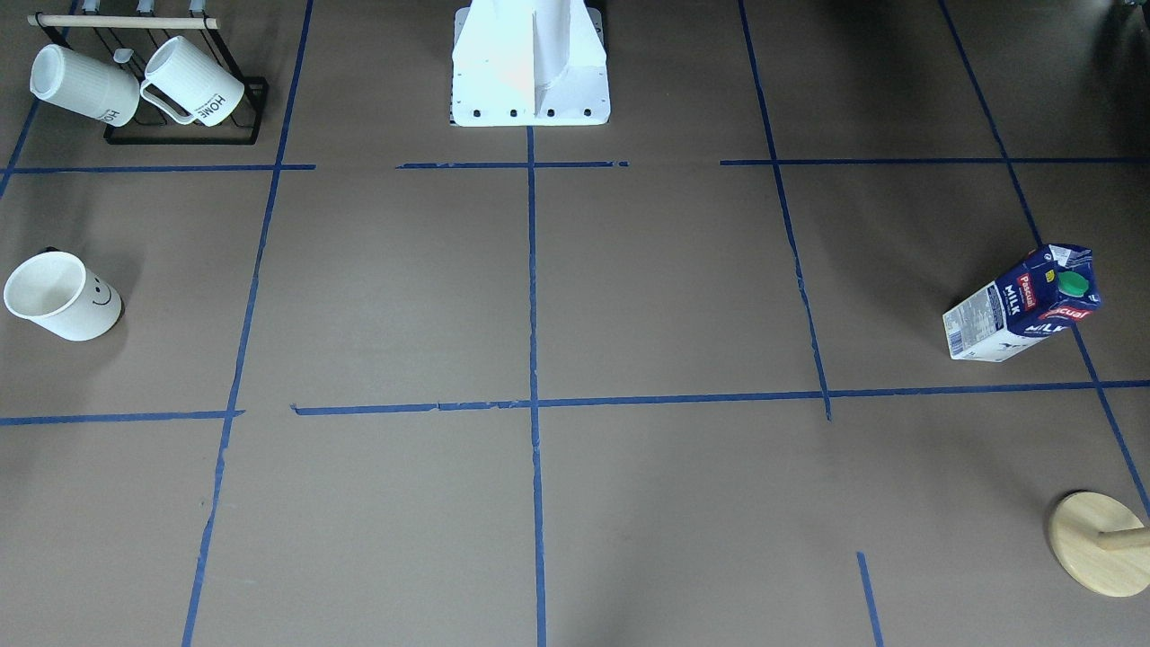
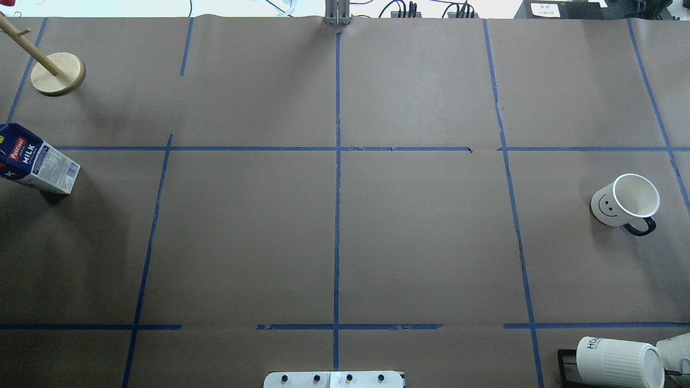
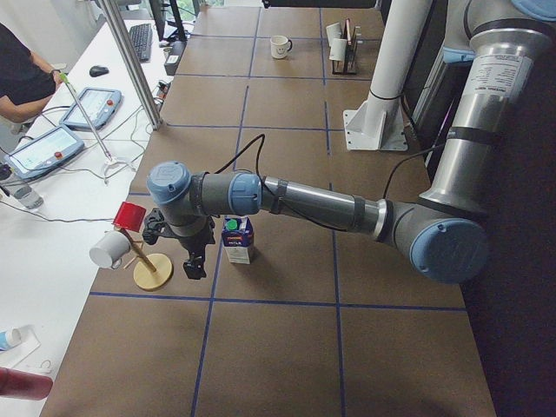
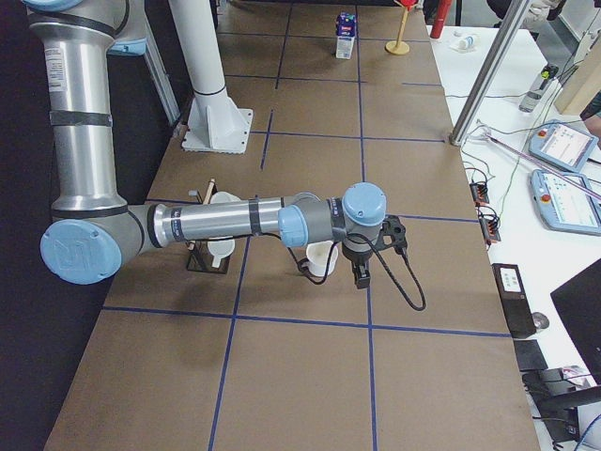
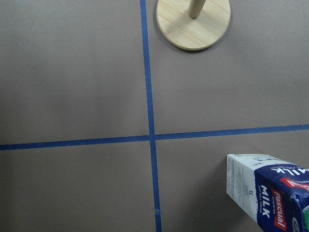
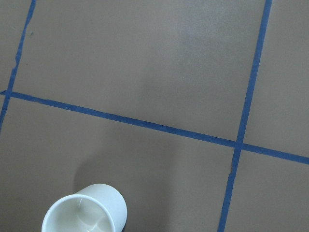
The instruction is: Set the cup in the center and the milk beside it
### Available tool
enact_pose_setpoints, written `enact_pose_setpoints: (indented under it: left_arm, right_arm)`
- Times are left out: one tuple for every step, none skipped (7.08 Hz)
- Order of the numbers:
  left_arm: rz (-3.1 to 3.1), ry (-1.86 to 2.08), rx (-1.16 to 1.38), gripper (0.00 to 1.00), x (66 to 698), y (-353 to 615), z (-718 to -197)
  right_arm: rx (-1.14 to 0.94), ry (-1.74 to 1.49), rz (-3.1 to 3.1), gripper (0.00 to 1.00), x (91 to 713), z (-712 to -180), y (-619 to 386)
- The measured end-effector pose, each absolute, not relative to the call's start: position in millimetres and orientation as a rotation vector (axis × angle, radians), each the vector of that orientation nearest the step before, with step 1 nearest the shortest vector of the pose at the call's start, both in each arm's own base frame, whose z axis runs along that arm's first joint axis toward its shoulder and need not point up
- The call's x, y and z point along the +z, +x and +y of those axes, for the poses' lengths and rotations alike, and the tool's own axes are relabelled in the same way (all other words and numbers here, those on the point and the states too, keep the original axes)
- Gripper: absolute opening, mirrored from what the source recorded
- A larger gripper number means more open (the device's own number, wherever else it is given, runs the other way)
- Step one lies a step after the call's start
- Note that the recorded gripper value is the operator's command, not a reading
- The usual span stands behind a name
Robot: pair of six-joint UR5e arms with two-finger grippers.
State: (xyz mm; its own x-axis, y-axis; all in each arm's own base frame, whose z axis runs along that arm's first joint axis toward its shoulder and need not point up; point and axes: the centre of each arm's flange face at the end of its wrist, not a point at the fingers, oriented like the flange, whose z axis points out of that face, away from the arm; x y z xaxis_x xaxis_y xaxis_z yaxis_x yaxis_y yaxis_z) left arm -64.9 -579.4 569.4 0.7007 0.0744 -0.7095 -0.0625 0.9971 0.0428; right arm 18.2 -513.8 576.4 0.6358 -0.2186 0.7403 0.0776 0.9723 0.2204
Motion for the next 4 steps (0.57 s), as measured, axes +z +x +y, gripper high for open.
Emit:
enact_pose_setpoints:
  left_arm:
    - [0.791, 0.015, 0.076, 1.00, 568.5, -64.6, -580.8]
    - [0.790, 0.014, 0.077, 1.00, 566.6, -63.9, -583.0]
    - [0.788, 0.015, 0.077, 1.00, 565.7, -63.3, -583.8]
    - [0.787, 0.021, 0.079, 1.00, 564.7, -63.0, -584.0]
  right_arm:
    - [-0.172, 0.177, -0.867, 1.00, 574.7, -515.1, 18.1]
    - [-0.174, 0.182, -0.867, 1.00, 572.3, -516.9, 17.9]
    - [-0.174, 0.183, -0.867, 1.00, 572.4, -516.5, 17.7]
    - [-0.173, 0.183, -0.869, 1.00, 572.6, -515.1, 17.6]
